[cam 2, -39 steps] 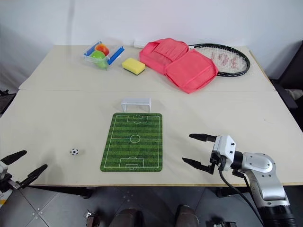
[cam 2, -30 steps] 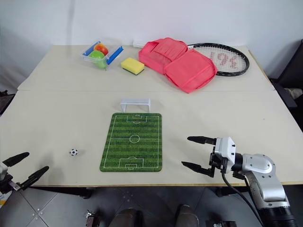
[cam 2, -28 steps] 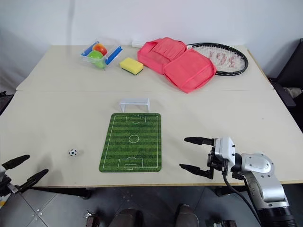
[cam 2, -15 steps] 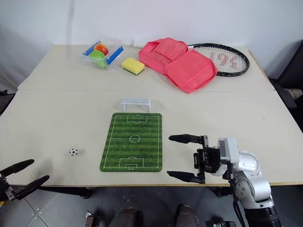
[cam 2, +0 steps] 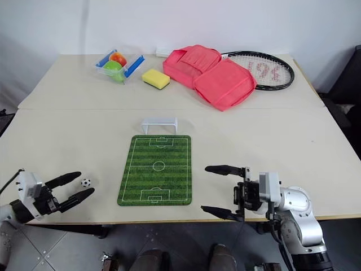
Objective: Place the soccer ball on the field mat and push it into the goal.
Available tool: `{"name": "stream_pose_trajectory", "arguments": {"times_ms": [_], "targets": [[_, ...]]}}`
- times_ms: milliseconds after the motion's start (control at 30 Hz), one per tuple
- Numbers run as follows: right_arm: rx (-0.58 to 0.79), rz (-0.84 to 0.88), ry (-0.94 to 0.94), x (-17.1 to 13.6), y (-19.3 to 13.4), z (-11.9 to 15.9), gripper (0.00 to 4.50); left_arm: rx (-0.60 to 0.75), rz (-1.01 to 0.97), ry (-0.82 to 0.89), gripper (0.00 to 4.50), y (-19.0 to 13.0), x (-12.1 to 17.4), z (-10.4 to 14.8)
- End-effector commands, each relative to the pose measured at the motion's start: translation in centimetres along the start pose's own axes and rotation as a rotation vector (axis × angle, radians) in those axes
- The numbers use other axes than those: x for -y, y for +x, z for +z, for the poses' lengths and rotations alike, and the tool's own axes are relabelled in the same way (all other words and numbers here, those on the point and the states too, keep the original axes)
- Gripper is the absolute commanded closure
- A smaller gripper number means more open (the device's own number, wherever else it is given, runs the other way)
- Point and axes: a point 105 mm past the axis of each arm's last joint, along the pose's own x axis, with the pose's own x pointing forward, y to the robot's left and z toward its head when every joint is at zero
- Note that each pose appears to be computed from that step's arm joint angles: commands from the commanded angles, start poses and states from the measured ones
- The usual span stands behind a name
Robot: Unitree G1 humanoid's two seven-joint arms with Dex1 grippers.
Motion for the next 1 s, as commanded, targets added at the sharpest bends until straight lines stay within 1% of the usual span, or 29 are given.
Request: {"name": "stream_pose_trajectory", "arguments": {"times_ms": [33,100,200,233,267,367,467,600,667,767,867,1000], "targets": [[0.006,-0.031,-0.041,0.1,-0.4,0.5,0.00,-0.005,0.013,0.005,1.65,0.1,-0.4,-0.4],[0.002,-0.044,-0.040,0.0,-0.6,0.3,0.00,-0.006,0.007,0.003,2.35,0.4,-0.3,-0.6],[-0.004,-0.058,-0.034,-0.1,-0.8,0.1,0.00,0.009,-0.004,0.006,3.27,0.6,-0.1,-0.7],[-0.006,-0.062,-0.034,-0.1,-0.8,0.1,0.00,0.014,-0.003,0.007,3.55,0.7,0.0,-0.7],[-0.009,-0.065,-0.036,-0.1,-0.8,0.0,0.00,0.017,-0.002,0.011,3.67,0.7,0.0,-0.7],[-0.019,-0.085,-0.045,0.1,-1.0,0.0,0.00,0.042,-0.015,0.036,3.67,0.9,0.2,0.0],[-0.033,-0.097,-0.054,0.3,-1.4,0.1,0.00,0.082,-0.054,0.076,3.67,1.7,0.7,1.8],[-0.093,-0.097,-0.055,0.7,-2.8,0.6,0.00,0.120,-0.264,0.184,3.67,4.7,3.6,5.8],[-0.148,-0.043,0.004,0.3,-3.8,0.8,0.00,0.089,-0.427,0.259,3.67,6.5,6.2,6.8],[-0.215,0.003,-0.008,0.1,-4.9,0.9,0.00,0.066,-0.542,0.288,3.67,8.5,8.4,7.2],[-0.267,0.023,-0.016,-0.3,-6.2,0.5,0.00,0.012,-0.646,0.305,3.67,10.2,10.8,6.0],[-0.280,0.046,-0.016,-0.9,-6.5,0.3,0.00,-0.027,-0.711,0.319,3.67,10.9,12.2,4.7]]}}
